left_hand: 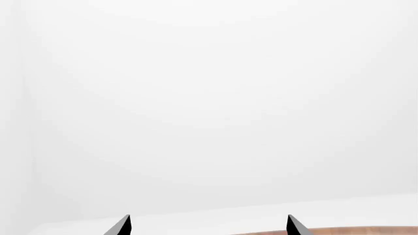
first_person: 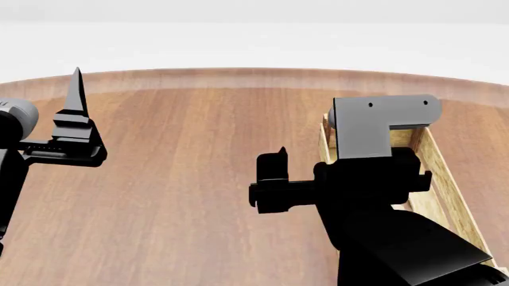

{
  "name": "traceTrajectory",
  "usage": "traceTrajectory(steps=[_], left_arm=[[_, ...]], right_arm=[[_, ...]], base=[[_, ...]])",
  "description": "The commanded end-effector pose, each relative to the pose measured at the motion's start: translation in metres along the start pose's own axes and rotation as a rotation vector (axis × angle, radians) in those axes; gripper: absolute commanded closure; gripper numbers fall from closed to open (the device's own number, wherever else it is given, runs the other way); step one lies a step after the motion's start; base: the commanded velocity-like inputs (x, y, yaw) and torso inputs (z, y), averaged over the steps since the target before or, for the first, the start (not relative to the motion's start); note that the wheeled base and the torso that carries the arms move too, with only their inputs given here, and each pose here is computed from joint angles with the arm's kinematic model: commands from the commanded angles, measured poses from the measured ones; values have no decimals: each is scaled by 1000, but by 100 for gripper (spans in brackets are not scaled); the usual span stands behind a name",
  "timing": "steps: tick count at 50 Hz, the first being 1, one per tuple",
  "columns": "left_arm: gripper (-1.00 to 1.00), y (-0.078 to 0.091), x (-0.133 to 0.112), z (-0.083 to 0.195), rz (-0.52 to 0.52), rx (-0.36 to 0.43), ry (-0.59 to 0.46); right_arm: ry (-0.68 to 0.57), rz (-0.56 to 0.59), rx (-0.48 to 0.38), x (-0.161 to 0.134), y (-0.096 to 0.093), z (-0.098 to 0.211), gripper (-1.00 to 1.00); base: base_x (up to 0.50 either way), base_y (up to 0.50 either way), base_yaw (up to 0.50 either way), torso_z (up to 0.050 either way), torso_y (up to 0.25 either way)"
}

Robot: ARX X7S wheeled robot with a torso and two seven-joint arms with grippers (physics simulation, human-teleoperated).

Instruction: Stack the right bowl on the left bowl and place them in the tray.

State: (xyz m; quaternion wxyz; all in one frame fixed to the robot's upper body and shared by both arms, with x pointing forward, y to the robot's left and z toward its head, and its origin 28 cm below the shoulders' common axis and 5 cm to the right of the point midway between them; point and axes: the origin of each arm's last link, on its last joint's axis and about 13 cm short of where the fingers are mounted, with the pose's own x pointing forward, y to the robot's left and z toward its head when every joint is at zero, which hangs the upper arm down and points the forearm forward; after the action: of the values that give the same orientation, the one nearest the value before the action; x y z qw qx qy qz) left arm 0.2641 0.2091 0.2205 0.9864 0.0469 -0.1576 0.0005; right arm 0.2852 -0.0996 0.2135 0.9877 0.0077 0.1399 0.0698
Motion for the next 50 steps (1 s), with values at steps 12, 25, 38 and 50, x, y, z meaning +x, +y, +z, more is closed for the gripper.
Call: traceTrajectory(steps=[12,25,38,50], left_arm=[[-100,1,1,-1,4,-1,5],[-100,1,0,0,5,-1,3],[-100,4,0,-2,12,-2,6],[-100,6,-1,1,21,-1,1]], right_arm=[[283,29,27,-13,-7,-22,-100],[412,22,43,-30,-13,-45,-100],[471,9,25,-54,-14,-60,-100],[547,0,37,-69,-16,-83,-100]], base=[[0,0,0,0,0],[0,0,0,0,0],[0,0,0,0,0],[0,0,0,0,0]])
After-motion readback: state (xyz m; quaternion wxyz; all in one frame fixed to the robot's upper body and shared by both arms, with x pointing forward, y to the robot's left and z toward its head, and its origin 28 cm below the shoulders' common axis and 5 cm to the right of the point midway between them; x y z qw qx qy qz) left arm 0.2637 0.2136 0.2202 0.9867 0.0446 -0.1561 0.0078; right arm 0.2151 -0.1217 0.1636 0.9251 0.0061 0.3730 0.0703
